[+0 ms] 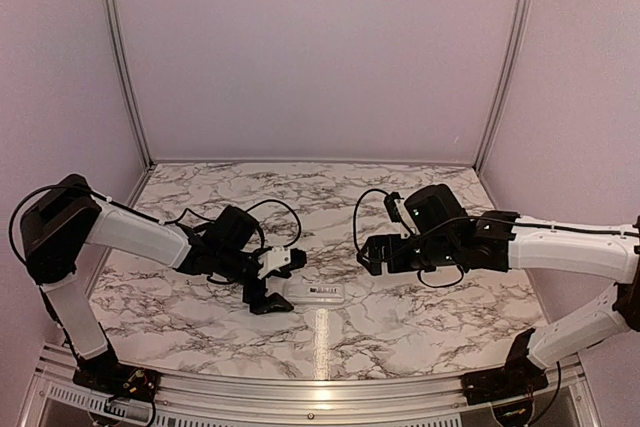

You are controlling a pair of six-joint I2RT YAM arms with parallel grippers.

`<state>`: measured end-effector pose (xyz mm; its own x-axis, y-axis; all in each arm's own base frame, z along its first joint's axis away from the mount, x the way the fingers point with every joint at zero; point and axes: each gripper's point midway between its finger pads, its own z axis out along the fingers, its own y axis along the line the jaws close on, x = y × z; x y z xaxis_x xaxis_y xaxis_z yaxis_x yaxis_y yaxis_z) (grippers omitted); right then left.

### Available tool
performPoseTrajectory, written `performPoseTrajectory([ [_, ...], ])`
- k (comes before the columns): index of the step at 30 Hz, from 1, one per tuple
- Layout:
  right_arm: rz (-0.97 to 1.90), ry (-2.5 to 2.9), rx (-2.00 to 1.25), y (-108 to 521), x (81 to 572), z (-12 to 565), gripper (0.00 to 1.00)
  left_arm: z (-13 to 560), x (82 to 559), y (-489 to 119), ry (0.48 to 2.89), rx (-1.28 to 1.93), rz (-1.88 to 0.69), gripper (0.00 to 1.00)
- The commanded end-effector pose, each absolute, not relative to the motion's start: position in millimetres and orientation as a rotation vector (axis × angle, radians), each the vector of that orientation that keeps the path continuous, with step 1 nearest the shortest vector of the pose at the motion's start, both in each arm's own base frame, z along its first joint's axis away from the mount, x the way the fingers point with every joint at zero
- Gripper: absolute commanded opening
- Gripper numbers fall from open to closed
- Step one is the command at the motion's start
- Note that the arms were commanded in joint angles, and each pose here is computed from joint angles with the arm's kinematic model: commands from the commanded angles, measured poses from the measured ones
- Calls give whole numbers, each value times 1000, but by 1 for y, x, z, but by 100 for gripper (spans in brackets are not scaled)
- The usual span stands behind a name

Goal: Unload the batteries from the remote control

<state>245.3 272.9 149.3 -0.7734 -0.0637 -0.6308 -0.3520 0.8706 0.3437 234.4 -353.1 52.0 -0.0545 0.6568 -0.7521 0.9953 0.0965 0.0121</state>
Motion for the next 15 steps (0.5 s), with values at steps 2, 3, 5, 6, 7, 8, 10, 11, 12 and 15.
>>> performPoseTrajectory([
  [2, 621, 2402, -244, 268, 243, 163, 98, 32, 241, -356, 1772, 1666, -671, 89],
  [3, 626, 2401, -243, 268, 242, 163, 99, 29, 240, -356, 1777, 1675, -669, 88],
  [5, 633, 2405, -249, 269, 241, 163, 99, 23, 241, -356, 1787, 1687, -663, 87],
  [6, 634, 2410, -251, 269, 240, 162, 98, 21, 241, -355, 1788, 1690, -660, 87],
  [7, 632, 2415, -253, 269, 240, 160, 98, 19, 241, -355, 1794, 1692, -658, 86],
  [8, 635, 2416, -254, 269, 240, 161, 99, 17, 241, -355, 1796, 1694, -658, 85],
  [10, 646, 2418, -260, 271, 239, 160, 98, 14, 242, -355, 1805, 1696, -656, 82],
  [11, 650, 2421, -260, 272, 239, 160, 99, 13, 242, -356, 1807, 1697, -655, 80],
  [12, 653, 2422, -259, 272, 239, 159, 98, 11, 242, -356, 1807, 1700, -657, 77],
  [15, 662, 2424, -260, 274, 239, 159, 98, 8, 243, -357, 1809, 1711, -649, 70],
])
